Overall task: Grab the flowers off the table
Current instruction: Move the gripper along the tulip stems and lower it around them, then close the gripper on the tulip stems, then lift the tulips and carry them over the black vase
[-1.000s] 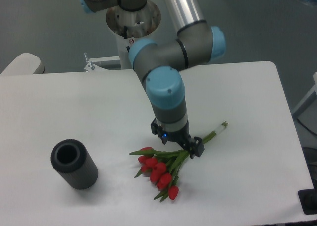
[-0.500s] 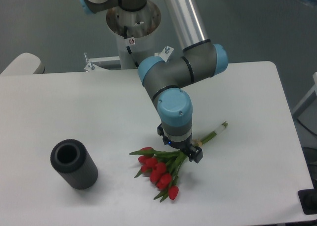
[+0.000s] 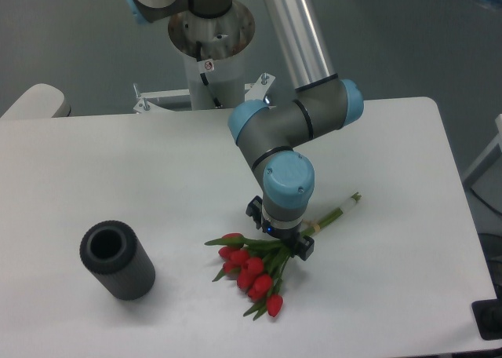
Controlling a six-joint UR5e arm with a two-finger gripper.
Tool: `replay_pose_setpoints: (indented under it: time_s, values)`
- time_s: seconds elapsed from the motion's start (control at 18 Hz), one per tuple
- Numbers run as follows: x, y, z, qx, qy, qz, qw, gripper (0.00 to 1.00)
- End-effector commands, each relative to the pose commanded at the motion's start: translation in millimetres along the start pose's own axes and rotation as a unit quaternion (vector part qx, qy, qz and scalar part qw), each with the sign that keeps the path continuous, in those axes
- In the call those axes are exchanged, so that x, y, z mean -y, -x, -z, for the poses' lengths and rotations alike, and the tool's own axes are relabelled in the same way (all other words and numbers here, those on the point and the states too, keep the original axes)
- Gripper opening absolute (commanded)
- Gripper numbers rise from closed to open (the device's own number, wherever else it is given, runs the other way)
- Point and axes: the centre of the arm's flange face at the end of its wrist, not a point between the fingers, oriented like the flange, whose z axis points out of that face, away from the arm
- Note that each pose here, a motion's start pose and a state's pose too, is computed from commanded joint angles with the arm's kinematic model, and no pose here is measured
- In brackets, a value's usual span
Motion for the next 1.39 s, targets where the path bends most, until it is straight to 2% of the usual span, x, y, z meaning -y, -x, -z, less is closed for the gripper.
replay_pose_setpoints:
  time_s: [0.11, 0.17, 0.22, 0.28, 0.44, 0.78, 0.89, 1.0, 1.17, 1.39]
  values:
    - [0.5, 3.4, -5.6, 0.011, -0.006, -0.001, 0.9999, 0.98]
    - [-0.9, 9.4, -5.9, 0.020, -0.012, 0.002, 0.9997, 0.85]
    - [-0.7, 10.4, -4.9, 0.021, -0.017, 0.003, 0.9996, 0.66]
    - [-0.3, 10.9, -5.4, 0.019, -0.022, 0.003, 0.9996, 0.53]
    - [-1.2, 11.9, -3.0, 0.021, -0.027, 0.004, 0.9994, 0.35]
    - [1.0, 14.1, 22.1, 0.039, -0.035, 0.003, 0.9986, 0.25]
    - [3.5, 17.2, 48.2, 0.052, -0.052, 0.003, 0.9973, 0.25]
    - [10.2, 10.1, 81.6, 0.054, -0.094, -0.002, 0.9941, 0.25]
    - [16.7, 5.9, 133.0, 0.051, -0.182, -0.006, 0.9819, 0.25]
    - [16.0, 1.9, 182.2, 0.051, -0.271, -0.013, 0.9612, 0.25]
